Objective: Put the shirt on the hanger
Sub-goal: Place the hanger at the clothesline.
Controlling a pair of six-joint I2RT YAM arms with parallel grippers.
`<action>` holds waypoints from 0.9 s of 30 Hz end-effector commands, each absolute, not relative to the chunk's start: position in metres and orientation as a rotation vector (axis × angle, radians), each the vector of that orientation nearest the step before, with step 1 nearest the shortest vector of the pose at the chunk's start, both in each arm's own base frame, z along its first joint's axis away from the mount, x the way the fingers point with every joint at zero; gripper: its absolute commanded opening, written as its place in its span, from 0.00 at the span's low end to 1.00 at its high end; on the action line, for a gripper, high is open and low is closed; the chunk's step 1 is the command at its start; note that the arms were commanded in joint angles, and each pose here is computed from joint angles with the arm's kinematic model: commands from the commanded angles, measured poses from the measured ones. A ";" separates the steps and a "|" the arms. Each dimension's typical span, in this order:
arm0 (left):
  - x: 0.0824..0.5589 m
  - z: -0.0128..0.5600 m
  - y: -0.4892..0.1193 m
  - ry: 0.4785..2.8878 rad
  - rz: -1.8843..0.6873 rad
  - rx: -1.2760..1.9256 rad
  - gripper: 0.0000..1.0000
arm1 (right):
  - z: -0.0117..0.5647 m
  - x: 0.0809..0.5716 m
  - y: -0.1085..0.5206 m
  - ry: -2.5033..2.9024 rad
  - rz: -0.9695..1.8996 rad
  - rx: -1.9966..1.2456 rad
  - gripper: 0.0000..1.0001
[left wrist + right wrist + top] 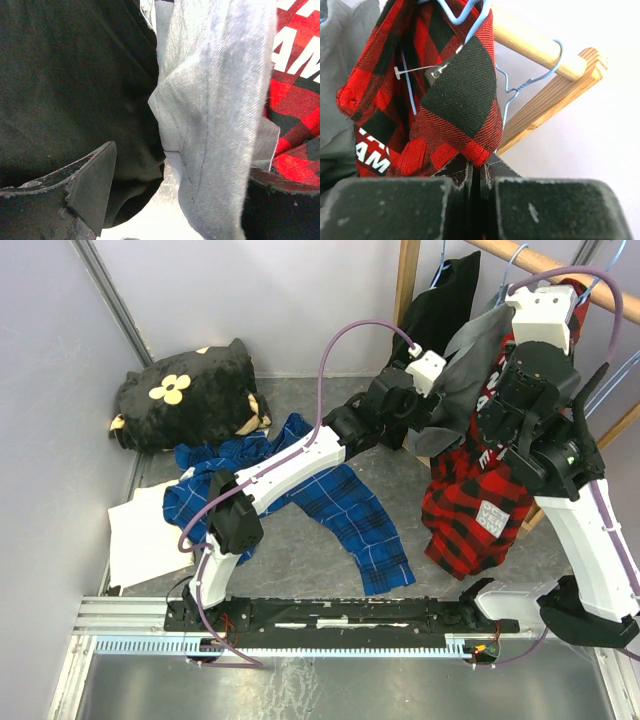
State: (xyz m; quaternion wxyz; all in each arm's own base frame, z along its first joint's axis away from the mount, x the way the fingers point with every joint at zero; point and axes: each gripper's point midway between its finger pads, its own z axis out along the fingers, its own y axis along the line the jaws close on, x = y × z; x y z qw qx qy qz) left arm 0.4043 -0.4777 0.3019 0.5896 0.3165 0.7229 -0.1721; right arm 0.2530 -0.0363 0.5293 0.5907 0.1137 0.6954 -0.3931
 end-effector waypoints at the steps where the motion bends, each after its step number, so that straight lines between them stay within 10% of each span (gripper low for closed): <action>1: 0.395 0.342 -0.464 1.638 -0.433 0.693 0.79 | 0.550 0.242 -0.049 1.535 -0.879 0.461 0.00; 27: 0.393 0.332 -0.455 1.675 -0.389 0.704 0.78 | 0.430 0.324 -0.068 1.901 -0.751 0.388 0.00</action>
